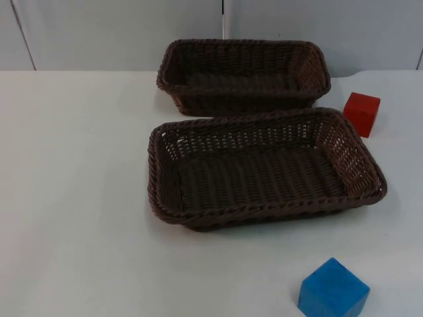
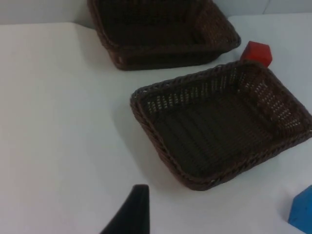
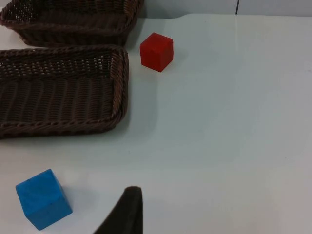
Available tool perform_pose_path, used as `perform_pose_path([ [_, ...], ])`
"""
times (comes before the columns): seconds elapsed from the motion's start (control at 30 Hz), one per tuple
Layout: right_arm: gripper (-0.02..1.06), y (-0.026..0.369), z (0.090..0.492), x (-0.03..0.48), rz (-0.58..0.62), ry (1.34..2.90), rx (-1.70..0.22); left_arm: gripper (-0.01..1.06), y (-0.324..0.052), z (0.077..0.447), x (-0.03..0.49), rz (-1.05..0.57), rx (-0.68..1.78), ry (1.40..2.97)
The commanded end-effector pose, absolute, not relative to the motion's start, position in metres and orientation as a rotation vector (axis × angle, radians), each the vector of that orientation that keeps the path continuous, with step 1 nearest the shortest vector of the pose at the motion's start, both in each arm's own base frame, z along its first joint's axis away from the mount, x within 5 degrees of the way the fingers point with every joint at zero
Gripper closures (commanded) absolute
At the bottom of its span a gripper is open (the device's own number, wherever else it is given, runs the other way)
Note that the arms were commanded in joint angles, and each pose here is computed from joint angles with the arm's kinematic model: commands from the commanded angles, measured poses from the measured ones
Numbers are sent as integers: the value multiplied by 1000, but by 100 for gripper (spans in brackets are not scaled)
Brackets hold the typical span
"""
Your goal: Pick up one cube with the left hand and place it into the upper basket. Pick up one cube with the right hand and place it into the lower basket.
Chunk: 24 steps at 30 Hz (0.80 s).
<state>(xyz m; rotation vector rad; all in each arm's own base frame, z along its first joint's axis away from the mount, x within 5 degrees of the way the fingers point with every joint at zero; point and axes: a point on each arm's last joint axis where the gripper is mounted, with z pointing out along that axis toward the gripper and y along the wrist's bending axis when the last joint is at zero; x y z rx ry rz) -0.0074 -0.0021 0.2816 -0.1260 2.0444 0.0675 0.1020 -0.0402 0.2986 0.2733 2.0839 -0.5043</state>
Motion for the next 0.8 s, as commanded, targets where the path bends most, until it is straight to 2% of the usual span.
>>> perform_pose_path([
  [0.0, -1, -2, 280, -7, 66, 2044, -117, 0, -42, 301, 106, -535, 267, 2062],
  [0.13, -1, -2, 280, -7, 66, 2044, -117, 0, -42, 300, 115, -544, 277, 2086],
  [0.47, -1, -2, 280, -7, 66, 2044, -117, 0, -43, 329, 139, -539, 343, 2084],
  [0.77, -1, -2, 280, -7, 66, 2044, -117, 0, -47, 324, 152, -566, 400, 2136],
])
